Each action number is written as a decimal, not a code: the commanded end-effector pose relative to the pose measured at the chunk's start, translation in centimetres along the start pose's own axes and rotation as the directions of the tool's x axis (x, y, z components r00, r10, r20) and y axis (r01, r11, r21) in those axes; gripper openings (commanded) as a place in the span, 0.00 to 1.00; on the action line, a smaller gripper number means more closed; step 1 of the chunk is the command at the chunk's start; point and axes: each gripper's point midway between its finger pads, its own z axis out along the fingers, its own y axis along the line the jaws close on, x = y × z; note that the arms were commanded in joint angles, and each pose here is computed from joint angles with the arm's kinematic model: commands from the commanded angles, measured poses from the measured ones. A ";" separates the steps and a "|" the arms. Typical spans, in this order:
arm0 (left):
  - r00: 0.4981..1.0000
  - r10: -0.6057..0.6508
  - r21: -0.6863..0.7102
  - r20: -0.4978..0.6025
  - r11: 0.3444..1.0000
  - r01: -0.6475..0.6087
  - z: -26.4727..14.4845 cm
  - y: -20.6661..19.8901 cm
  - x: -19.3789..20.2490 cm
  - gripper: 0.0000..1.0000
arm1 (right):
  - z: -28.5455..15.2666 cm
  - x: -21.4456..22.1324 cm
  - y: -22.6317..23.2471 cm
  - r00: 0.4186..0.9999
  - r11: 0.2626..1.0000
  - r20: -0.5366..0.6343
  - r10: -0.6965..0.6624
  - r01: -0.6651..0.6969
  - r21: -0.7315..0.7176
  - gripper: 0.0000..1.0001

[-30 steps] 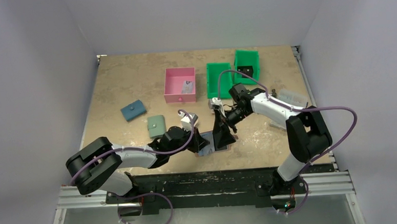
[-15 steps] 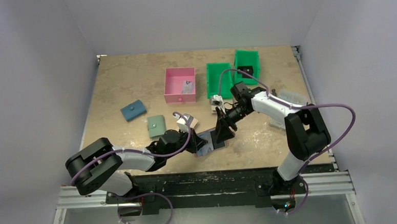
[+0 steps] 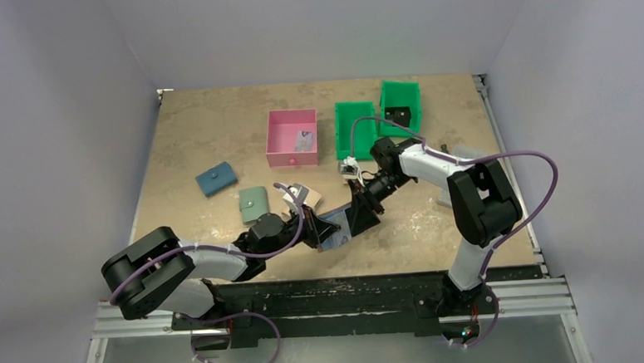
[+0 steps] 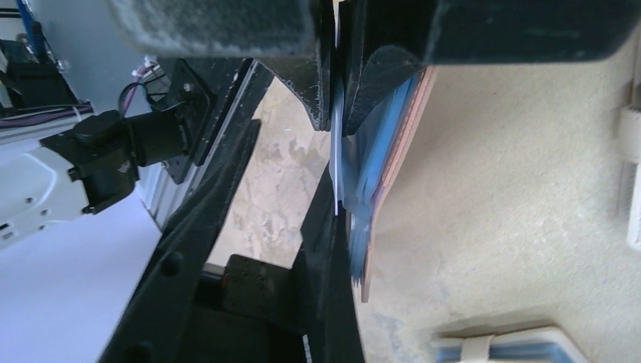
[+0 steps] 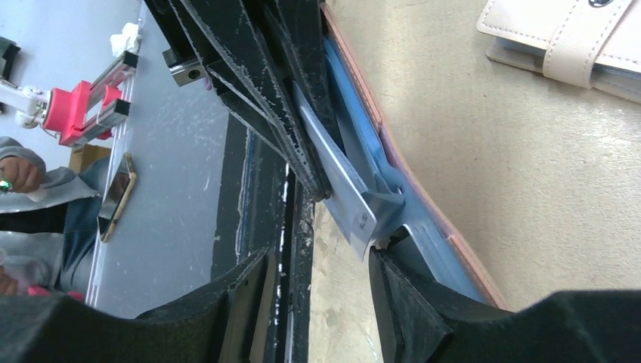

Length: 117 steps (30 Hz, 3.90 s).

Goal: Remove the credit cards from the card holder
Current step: Remove the credit card from the card holder.

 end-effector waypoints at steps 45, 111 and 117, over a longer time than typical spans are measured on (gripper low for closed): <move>0.993 -0.032 0.030 0.116 0.999 0.028 -0.4 -1.0 -2.6 0.00 | -0.5 -1.7 2.2 0.996 0.992 0.051 -0.074 0.079 -0.099 0.00; 0.996 -0.085 0.024 0.039 0.996 0.084 -3.2 0.7 0.7 0.00 | -0.7 0.7 -1.9 0.997 0.998 -0.069 -0.041 0.045 0.051 0.00; 0.992 -0.123 -0.043 -0.025 0.992 0.122 -3.8 2.9 3.4 0.00 | -0.5 1.7 -3.4 0.994 0.996 -0.104 0.016 -0.006 0.089 0.00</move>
